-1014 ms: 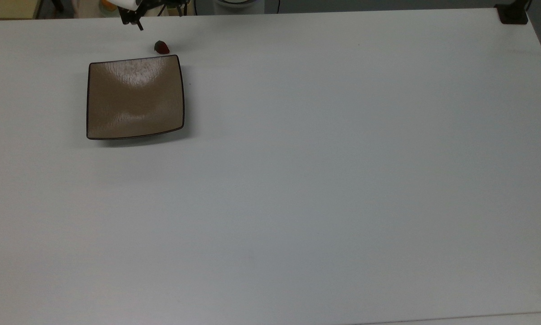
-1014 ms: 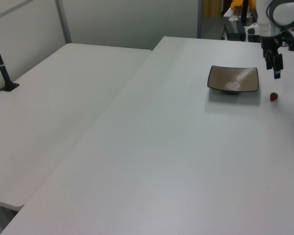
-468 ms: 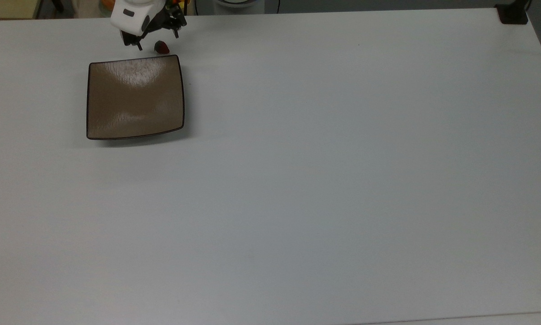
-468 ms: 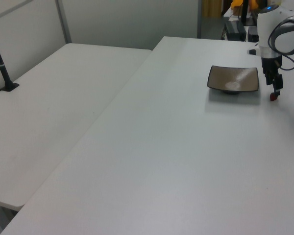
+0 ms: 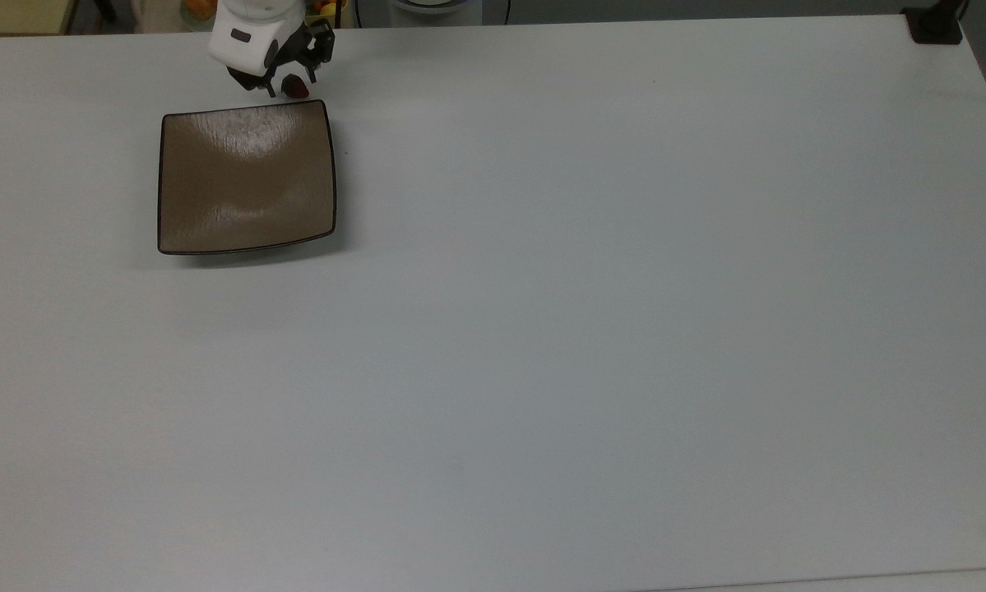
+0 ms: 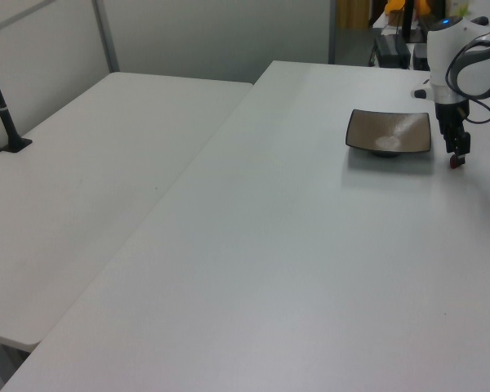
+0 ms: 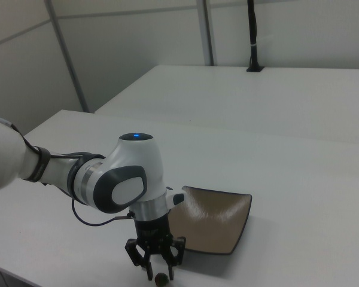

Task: Strawberries on a ceramic plate
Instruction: 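Move the open gripper down over the red strawberry beside the plate, then close the gripper on the red strawberry and lift it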

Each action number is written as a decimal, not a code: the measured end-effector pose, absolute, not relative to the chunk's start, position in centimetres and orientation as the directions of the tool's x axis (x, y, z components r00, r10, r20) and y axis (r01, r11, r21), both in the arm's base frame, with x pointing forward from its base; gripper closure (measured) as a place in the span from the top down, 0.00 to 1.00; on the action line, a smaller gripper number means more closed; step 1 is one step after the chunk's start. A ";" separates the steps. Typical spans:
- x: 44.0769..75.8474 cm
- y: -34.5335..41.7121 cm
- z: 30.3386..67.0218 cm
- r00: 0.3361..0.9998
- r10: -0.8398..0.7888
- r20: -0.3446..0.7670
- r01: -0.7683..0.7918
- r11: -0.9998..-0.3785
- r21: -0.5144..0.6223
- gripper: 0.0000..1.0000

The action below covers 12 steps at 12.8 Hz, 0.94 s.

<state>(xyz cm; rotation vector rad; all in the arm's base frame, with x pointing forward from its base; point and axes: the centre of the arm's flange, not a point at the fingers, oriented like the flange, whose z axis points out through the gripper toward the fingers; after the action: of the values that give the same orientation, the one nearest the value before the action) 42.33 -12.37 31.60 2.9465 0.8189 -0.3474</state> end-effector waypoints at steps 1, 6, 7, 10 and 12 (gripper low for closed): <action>42.3 -12.4 31.6 0.831 0.503 -0.235 0.518 -0.855 0.002 0.44; 42.2 -12.3 31.5 0.826 0.509 -0.242 0.526 -0.850 0.006 0.31; 42.2 -12.3 31.5 0.826 0.509 -0.242 0.526 -0.850 0.006 0.31; 42.2 -12.3 31.6 0.826 0.510 -0.241 0.527 -0.850 0.007 0.31; 42.3 -12.2 32.2 0.825 0.511 -0.242 0.529 -0.849 0.010 0.31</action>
<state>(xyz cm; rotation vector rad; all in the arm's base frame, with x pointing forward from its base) 42.26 -12.18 32.24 2.9276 0.8354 -0.3555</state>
